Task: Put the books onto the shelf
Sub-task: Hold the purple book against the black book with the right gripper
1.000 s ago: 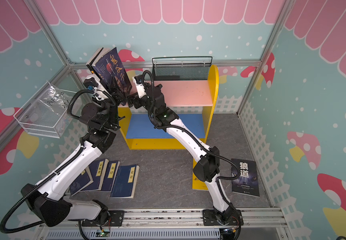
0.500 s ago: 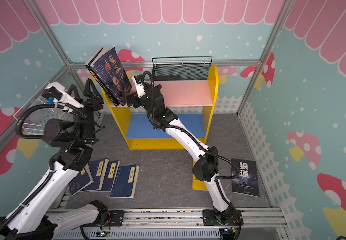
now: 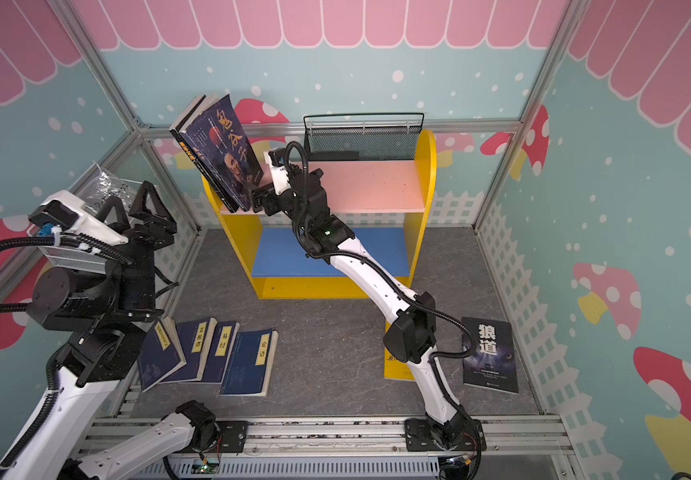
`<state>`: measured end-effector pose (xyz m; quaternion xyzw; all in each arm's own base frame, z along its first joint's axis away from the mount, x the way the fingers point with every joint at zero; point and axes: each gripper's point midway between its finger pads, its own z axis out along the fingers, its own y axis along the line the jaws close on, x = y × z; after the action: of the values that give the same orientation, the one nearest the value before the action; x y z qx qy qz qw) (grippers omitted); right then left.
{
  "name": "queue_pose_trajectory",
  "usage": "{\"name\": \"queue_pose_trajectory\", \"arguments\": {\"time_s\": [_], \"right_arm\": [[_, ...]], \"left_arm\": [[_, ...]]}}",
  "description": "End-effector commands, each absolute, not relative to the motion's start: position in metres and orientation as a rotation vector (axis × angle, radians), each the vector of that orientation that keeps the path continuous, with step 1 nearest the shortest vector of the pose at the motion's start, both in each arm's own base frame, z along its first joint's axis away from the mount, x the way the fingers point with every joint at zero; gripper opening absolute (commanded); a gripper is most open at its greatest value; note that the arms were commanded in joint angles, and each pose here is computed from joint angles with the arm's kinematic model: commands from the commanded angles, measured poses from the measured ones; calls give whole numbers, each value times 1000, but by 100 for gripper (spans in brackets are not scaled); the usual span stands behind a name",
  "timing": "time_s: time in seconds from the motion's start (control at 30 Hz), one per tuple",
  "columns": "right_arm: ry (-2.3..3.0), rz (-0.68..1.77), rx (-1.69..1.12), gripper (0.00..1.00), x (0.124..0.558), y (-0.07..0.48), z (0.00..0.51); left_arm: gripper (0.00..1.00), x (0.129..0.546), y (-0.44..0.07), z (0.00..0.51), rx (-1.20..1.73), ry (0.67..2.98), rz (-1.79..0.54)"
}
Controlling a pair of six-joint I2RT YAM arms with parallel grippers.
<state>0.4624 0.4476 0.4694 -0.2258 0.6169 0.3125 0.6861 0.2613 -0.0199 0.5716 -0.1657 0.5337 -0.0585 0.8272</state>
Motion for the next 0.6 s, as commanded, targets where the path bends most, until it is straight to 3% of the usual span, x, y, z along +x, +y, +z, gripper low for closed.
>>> {"name": "queue_pose_trajectory", "arguments": {"time_s": [0.0,0.37,0.57], "right_arm": [[1537,755,-559,96,466,477,405],[1545,832,-557,94,460,486,402],[1579,613,-533,92,467,455,412]], "left_arm": [[71,265,-20,558,-361,1179,-113],[72,268,-22,548,-354,1210,-120],[72,264,-20,544,-359,1213,-126]]}}
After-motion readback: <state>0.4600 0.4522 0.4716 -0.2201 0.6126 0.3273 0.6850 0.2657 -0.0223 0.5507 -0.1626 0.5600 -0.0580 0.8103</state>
